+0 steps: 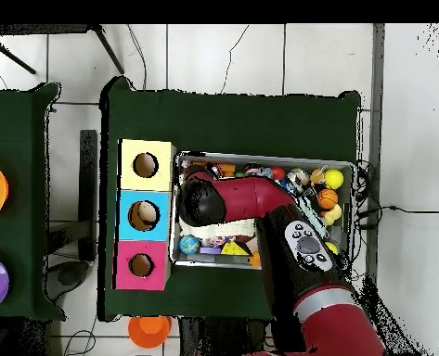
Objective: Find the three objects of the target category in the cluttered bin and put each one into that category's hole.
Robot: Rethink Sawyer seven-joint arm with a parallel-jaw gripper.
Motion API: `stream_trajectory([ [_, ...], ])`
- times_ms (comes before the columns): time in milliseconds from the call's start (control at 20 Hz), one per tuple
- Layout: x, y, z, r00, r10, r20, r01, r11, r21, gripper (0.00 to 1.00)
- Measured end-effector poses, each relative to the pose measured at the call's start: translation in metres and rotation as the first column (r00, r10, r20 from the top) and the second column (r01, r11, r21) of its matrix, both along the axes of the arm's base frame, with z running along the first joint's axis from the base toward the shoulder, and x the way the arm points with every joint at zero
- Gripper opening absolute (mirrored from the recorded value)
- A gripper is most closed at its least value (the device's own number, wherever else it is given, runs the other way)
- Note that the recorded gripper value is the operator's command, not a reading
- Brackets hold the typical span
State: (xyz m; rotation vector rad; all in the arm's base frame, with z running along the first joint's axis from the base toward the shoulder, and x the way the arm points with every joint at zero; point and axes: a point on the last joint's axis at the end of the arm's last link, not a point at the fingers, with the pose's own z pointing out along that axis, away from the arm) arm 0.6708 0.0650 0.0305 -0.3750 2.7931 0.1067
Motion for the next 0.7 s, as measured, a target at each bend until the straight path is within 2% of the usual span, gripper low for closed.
stream_trajectory([
  [500,-0.005,0.0,-0.03,0.9971,0.008,0.076,-0.009,0.9998,0.02,1.0],
  [700,-0.012,0.002,-0.043,0.997,0.024,0.073,-0.026,0.9994,0.021,1.0],
])
